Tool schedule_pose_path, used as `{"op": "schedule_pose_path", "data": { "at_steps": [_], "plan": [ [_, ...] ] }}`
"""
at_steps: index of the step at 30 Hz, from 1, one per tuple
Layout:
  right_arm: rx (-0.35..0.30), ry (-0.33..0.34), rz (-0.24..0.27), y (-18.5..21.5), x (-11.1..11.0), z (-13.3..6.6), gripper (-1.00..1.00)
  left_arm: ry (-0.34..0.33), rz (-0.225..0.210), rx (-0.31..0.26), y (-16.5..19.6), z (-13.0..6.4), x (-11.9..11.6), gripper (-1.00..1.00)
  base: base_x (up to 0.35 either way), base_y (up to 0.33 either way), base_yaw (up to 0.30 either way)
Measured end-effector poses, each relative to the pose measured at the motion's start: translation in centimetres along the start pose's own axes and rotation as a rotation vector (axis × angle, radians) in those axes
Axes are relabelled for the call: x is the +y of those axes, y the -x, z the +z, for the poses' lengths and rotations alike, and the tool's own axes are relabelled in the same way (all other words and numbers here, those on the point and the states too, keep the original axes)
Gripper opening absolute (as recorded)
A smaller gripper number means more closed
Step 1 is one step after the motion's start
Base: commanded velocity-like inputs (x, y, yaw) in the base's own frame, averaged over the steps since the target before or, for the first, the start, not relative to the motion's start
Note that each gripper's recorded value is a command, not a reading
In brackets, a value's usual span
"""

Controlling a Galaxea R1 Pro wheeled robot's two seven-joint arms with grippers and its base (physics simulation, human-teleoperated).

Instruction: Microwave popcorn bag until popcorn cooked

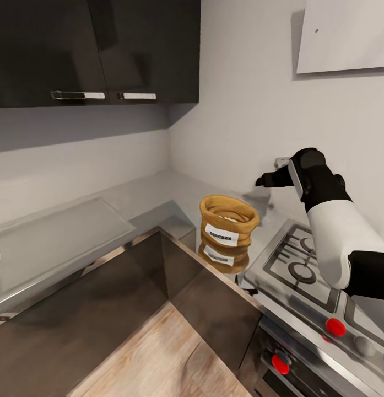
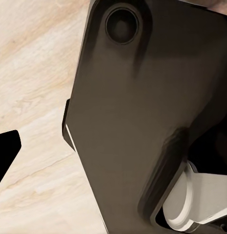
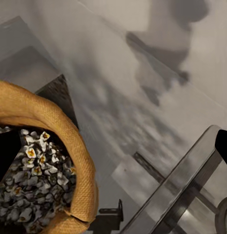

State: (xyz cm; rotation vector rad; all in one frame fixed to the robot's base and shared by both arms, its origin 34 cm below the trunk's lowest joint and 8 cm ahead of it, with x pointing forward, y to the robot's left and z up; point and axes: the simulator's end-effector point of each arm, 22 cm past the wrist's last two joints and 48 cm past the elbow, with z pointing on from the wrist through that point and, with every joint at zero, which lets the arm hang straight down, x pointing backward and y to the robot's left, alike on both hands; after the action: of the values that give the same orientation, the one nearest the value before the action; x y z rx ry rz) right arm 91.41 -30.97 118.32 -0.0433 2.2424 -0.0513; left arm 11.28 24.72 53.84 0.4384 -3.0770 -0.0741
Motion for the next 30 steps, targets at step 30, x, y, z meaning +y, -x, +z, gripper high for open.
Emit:
{"op": "schedule_pose_path", "data": {
  "at_steps": [30],
  "plan": [
    [0.217, 0.201, -0.365, -7.5, 1.6, 0.1, 1.00, -0.009, 0.007, 0.000, 0.0, 0.0, -0.2, 1.00, 0.000, 0.000, 0.000]
  ]
}}
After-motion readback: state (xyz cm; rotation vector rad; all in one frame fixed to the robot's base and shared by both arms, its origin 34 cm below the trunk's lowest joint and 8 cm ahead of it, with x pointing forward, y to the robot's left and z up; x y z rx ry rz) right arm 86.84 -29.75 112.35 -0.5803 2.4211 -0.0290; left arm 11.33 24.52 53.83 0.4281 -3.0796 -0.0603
